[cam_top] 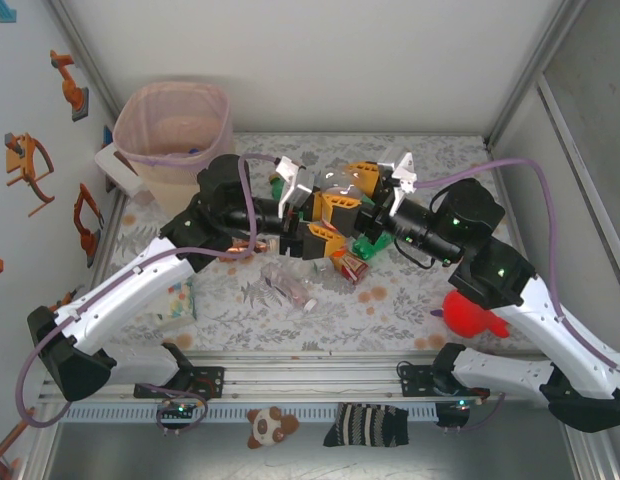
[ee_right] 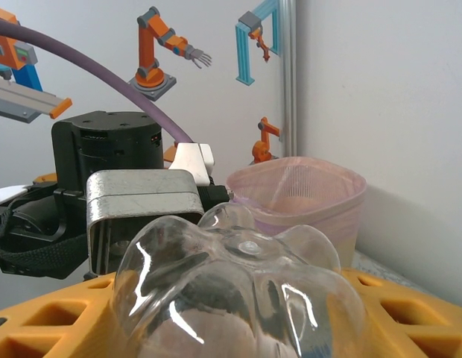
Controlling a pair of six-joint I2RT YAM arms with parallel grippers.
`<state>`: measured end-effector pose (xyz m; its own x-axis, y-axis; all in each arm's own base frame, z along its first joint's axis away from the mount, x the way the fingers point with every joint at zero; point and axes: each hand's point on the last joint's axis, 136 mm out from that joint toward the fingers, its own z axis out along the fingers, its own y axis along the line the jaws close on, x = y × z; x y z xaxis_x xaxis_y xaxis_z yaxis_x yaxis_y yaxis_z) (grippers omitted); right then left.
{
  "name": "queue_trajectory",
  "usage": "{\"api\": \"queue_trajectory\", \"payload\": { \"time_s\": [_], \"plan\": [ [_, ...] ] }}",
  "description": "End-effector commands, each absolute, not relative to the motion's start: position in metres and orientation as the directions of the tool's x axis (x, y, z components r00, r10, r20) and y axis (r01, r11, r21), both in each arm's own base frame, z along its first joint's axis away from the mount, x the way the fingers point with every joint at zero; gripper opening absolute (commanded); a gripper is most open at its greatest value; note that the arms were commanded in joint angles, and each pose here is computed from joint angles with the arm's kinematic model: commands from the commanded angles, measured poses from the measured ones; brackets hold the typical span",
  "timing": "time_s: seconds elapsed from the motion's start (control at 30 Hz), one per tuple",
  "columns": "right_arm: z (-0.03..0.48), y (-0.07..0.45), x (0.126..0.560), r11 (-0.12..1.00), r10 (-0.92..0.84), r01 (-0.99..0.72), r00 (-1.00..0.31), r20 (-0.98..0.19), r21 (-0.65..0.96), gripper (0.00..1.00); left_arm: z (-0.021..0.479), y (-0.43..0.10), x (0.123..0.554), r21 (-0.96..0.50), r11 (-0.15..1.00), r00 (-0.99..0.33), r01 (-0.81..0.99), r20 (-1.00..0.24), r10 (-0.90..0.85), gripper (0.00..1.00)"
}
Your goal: Put the plastic bottles in the bin
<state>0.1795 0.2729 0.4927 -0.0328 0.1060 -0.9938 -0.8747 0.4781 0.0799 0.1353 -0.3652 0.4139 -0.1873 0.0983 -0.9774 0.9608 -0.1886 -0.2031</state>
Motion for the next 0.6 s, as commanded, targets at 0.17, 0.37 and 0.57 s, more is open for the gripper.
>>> {"api": "queue_trajectory", "payload": {
  "time_s": [0.17, 0.37, 0.57],
  "plan": [
    [0.512, 0.265, 0.179, 0.492, 0.162, -0.866, -0.002, -0.987, 0.083, 0.55, 0.425, -0.366, 0.134, -0.16, -0.191, -0.147, 0.969, -0.986, 0.079, 0.57],
    [0.51, 0.258, 0.182, 0.529, 0.15, -0.844, -0.011, -0.989, 0.09, 0.85, 0.423, -0.365, 0.144, -0.153, -0.129, -0.143, 0.98, -0.986, 0.08, 0.56],
    [0.504, 0.245, 0.186, 0.585, 0.127, -0.806, -0.018, -0.992, 0.09, 0.89, 0.417, -0.363, 0.166, -0.171, -0.014, -0.169, 0.985, -0.982, 0.088, 0.56]
  ]
}}
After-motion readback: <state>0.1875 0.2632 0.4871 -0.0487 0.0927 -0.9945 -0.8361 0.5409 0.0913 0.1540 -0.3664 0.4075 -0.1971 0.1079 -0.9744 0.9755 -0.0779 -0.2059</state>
